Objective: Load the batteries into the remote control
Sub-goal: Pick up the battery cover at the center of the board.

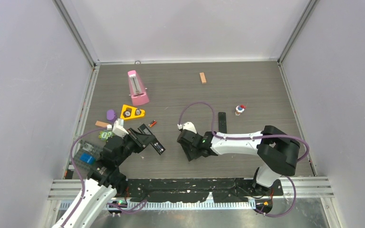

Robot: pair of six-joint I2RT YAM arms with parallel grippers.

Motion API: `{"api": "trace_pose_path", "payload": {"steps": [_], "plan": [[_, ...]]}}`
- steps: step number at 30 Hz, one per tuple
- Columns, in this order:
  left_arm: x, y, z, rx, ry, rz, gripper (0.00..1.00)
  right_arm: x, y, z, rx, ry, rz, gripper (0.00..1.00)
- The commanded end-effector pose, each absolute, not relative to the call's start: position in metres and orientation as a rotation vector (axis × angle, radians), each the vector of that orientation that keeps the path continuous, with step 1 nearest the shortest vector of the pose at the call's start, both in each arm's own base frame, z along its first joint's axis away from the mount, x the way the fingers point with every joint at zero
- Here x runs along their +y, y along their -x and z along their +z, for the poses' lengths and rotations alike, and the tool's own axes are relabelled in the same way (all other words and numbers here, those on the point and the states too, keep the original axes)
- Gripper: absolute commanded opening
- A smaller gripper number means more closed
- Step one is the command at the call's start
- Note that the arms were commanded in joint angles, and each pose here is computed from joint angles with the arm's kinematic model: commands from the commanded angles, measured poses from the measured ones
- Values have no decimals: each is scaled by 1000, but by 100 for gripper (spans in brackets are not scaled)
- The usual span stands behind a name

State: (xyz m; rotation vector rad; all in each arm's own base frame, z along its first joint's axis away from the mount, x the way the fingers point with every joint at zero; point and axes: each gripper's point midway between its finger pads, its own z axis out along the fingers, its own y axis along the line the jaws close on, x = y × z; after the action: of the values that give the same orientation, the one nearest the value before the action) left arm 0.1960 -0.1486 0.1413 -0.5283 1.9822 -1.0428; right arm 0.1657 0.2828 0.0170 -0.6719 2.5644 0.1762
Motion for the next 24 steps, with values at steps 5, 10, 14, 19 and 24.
{"api": "trace_pose_path", "payload": {"steps": [5,10,14,19,24], "plan": [[-152,-199,165,1911,496,-1093,0,275,-162,8,2646,575,251,39],[-156,-199,166,1910,478,-1117,0,278,-172,27,2558,573,275,33],[-160,-199,170,1904,444,-1137,0,291,-174,66,2396,627,353,33],[-165,-198,178,1888,363,-1151,0,321,-158,119,2165,733,543,33],[-168,-198,187,1852,332,-1172,0,345,-131,158,2003,802,721,33]]}}
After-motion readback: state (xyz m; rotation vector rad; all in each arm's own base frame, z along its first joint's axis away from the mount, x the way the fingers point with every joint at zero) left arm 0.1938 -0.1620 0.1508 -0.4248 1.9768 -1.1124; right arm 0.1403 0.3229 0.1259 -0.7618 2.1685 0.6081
